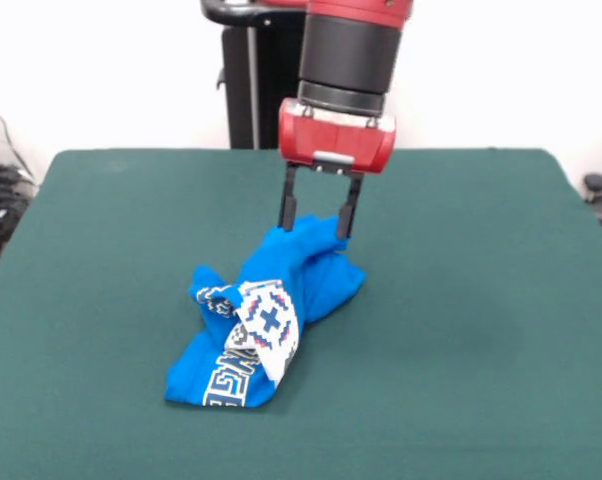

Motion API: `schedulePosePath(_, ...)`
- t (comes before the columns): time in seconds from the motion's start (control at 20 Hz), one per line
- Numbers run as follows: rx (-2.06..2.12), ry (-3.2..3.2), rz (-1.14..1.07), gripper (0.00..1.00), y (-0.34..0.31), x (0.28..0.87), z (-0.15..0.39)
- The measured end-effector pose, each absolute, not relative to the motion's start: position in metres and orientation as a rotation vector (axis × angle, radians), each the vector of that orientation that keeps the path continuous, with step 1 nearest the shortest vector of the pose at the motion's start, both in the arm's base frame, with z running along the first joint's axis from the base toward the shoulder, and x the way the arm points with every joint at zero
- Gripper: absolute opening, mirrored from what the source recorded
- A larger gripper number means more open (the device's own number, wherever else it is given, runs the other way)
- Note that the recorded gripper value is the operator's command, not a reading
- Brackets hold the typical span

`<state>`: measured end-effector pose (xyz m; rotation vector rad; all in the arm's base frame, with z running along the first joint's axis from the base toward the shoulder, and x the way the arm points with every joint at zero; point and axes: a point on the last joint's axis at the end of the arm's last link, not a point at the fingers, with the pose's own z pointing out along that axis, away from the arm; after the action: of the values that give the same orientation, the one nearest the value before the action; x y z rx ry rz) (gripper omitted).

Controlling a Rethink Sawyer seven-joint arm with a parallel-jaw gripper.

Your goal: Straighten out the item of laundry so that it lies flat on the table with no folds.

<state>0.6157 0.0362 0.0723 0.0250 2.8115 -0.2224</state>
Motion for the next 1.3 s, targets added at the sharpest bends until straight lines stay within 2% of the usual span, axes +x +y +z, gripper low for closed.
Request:
schedulePosePath(0.5,-0.073,2.823,-0.28,1.0,0.064,0.574,0.047)
schedulePosePath(1.05,-0.164,2.742,-0.46,1.0,0.073,0.53,0.02)
schedulePosePath(1.1,-0.159,2.737,-0.483,0.0,0.072,0.526,0.016)
schedulePosePath(1.3,-0.152,2.734,-0.5,0.0,0.068,0.523,0.015)
